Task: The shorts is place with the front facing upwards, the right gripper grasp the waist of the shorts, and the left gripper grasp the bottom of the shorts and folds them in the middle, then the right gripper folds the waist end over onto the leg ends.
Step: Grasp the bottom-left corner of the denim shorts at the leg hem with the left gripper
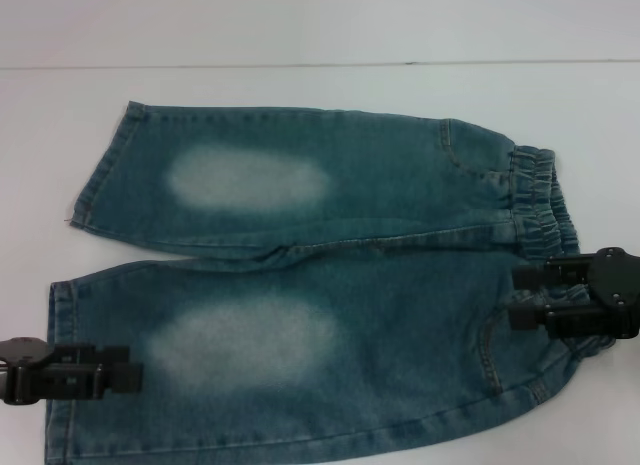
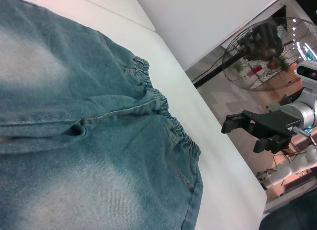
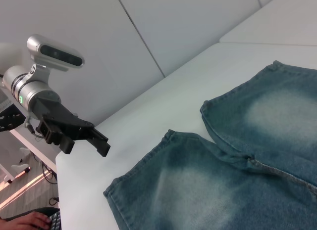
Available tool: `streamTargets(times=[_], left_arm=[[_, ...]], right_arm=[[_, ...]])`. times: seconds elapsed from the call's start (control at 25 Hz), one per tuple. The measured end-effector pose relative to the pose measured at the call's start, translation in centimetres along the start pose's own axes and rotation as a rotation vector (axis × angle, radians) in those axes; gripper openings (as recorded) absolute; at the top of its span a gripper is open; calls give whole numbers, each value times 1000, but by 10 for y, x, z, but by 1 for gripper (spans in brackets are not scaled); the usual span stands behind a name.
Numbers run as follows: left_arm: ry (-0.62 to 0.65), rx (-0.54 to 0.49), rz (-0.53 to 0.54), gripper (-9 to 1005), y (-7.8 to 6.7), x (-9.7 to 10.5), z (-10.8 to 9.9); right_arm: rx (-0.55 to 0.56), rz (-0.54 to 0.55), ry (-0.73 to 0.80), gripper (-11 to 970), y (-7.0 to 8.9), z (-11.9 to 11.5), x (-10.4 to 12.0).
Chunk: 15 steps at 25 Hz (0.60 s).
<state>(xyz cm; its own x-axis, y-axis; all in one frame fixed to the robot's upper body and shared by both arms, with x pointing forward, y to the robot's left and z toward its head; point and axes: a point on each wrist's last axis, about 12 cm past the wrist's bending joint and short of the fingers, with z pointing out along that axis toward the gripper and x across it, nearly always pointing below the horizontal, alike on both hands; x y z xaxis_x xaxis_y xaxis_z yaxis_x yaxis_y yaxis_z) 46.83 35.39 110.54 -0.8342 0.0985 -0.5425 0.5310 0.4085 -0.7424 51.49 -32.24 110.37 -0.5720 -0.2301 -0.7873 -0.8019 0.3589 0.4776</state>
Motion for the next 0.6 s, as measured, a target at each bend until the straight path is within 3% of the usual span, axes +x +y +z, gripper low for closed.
streamTargets(times=[0.6], left_arm=[[1, 7, -8, 778, 0, 1, 1]], right_arm=[[-11, -12, 0, 742, 0, 2, -3]])
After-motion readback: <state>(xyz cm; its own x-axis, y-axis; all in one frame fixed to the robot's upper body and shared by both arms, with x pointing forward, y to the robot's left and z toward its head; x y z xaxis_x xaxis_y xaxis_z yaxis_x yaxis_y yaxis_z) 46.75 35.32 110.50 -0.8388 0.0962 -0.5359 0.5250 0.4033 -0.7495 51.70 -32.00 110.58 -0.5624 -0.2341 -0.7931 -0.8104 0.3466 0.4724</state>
